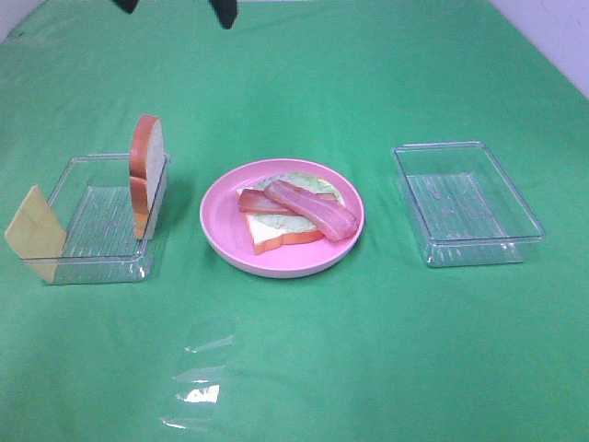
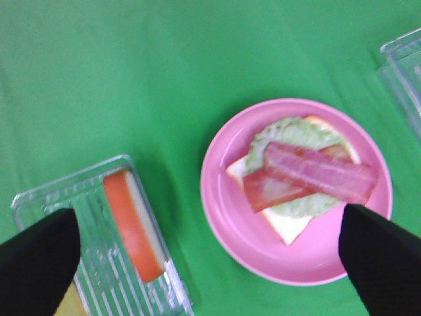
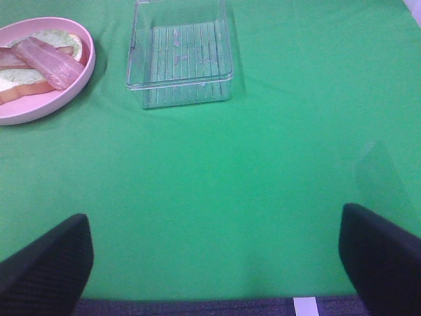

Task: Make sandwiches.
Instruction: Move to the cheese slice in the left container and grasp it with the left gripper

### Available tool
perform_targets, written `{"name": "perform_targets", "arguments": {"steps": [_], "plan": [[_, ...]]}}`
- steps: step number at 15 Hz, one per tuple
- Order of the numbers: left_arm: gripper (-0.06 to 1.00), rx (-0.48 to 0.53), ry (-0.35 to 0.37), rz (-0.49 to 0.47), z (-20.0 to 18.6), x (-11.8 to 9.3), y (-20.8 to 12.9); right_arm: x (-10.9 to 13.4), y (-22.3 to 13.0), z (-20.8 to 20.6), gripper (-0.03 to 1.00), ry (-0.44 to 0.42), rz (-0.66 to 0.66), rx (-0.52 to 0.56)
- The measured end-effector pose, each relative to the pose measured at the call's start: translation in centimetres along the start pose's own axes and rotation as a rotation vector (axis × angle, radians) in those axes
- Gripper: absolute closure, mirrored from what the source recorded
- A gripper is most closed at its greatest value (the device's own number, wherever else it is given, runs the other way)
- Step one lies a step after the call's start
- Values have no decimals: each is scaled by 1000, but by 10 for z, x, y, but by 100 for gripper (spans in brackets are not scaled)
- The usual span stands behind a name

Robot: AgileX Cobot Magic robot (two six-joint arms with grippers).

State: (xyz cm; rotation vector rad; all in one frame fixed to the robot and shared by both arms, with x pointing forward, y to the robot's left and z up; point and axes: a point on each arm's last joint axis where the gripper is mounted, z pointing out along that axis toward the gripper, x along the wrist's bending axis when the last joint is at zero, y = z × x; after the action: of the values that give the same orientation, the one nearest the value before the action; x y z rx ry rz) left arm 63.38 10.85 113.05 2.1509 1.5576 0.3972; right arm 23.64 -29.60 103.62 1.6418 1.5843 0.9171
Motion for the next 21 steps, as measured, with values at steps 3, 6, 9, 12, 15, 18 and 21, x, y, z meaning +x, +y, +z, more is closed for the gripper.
{"name": "perform_targets", "arguments": {"steps": [3,6,9,12,15,18,21], "plan": [[-5,107,67,-97,-3,50,-33,0,0,0,-1,0,0,0],[-5,244,124,-198,13,95,-69,0,0,0,-1,0,0,0],[-5,342,151,-259,29,119,-93,0,0,0,-1,0,0,0],[-5,366,165,-312,38,125,-104,0,0,0,-1,0,0,0],[-5,363,172,-365,55,126,-109,0,0,0,-1,0,0,0],[-5,430,176,-368,84,129,-116,0,0,0,-1,0,0,0],[-4,480,177,-368,104,130,-123,0,0,0,-1,0,0,0]]}}
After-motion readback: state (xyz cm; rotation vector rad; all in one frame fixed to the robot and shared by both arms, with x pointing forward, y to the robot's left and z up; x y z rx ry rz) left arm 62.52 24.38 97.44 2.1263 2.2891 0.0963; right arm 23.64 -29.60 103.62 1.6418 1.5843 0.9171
